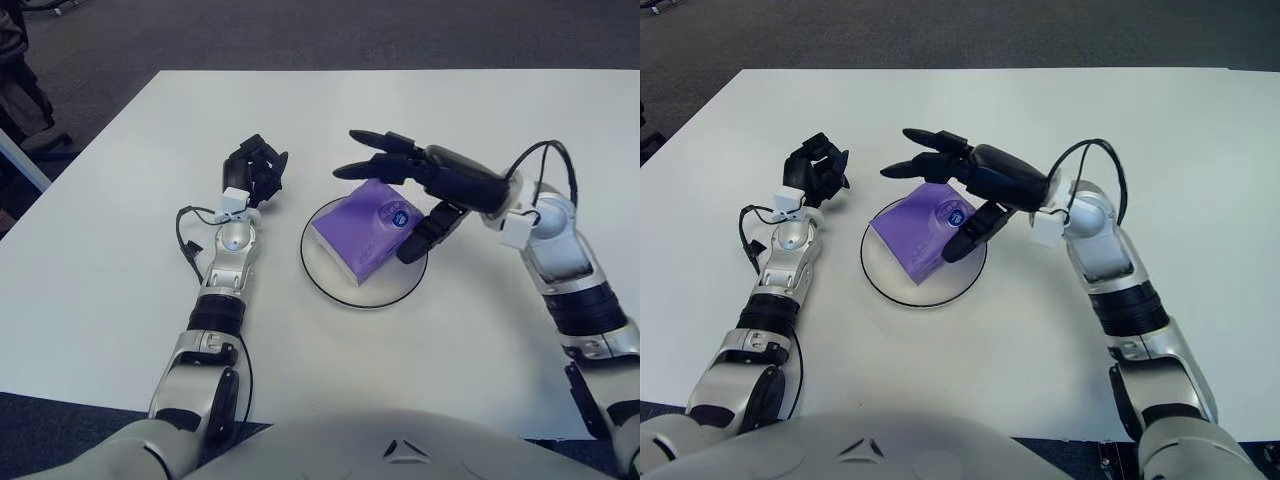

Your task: Put the tissue paper into the plate.

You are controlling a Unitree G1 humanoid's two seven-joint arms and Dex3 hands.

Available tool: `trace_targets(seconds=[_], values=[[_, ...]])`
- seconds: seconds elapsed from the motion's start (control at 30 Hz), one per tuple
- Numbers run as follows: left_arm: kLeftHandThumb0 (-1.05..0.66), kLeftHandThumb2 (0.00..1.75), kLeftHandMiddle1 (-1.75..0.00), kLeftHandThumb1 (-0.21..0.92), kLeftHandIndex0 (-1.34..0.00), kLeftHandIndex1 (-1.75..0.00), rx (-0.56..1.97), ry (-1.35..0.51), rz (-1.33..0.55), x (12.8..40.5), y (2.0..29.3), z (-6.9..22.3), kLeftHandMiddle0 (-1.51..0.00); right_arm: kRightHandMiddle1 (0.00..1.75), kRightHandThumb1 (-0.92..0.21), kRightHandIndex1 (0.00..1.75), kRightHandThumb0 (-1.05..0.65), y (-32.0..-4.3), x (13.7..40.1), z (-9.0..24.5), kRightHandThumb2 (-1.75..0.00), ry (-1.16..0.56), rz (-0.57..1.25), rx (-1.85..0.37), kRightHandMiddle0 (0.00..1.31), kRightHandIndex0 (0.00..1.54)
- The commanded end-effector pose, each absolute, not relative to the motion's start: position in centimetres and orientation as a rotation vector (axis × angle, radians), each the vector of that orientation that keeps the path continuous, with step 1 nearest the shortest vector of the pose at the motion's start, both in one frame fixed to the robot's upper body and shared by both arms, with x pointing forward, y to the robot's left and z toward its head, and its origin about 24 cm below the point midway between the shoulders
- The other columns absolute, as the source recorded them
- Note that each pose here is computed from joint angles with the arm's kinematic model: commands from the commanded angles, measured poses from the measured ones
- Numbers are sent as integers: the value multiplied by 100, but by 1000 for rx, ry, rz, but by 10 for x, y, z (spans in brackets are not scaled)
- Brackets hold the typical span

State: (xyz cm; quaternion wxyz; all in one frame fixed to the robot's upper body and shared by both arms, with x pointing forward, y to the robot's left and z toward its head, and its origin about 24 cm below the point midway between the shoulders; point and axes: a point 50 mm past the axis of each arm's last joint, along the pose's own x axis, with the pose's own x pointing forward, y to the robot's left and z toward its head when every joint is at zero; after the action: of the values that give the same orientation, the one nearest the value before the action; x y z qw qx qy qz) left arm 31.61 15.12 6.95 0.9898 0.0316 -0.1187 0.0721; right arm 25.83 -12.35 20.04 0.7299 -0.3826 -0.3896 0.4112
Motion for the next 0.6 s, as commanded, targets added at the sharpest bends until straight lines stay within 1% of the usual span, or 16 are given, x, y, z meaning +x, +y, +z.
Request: trace_targets(seconds=[0.0,0.2,0.37,0.5,0.57], values=[[-38,30,-175,92,-94,-175,34,-5,165,282,150,4,-105,9,-92,0,-43,-128,258,207,-12,-886,872,-891,35,37],[-38,30,-175,92,-94,-175,33,-7,165,282,151,5,-104,8,-92,0,-43,-134,261,208,-11,-911,850,-932,35,34],[-38,31,-175,92,-94,-175,34,-11,167,281,150,6,-103,6,-92,0,-45,-143,262,210,-10,-920,781,-953,33,33],[-38,31,-175,92,-93,-175,34,-13,168,281,149,8,-103,5,-92,1,-47,-152,263,210,-10,-895,743,-969,32,34],[-38,31,-175,92,-93,-175,33,-15,169,281,149,8,-103,5,-92,1,-48,-161,265,212,-10,-854,713,-954,32,35]])
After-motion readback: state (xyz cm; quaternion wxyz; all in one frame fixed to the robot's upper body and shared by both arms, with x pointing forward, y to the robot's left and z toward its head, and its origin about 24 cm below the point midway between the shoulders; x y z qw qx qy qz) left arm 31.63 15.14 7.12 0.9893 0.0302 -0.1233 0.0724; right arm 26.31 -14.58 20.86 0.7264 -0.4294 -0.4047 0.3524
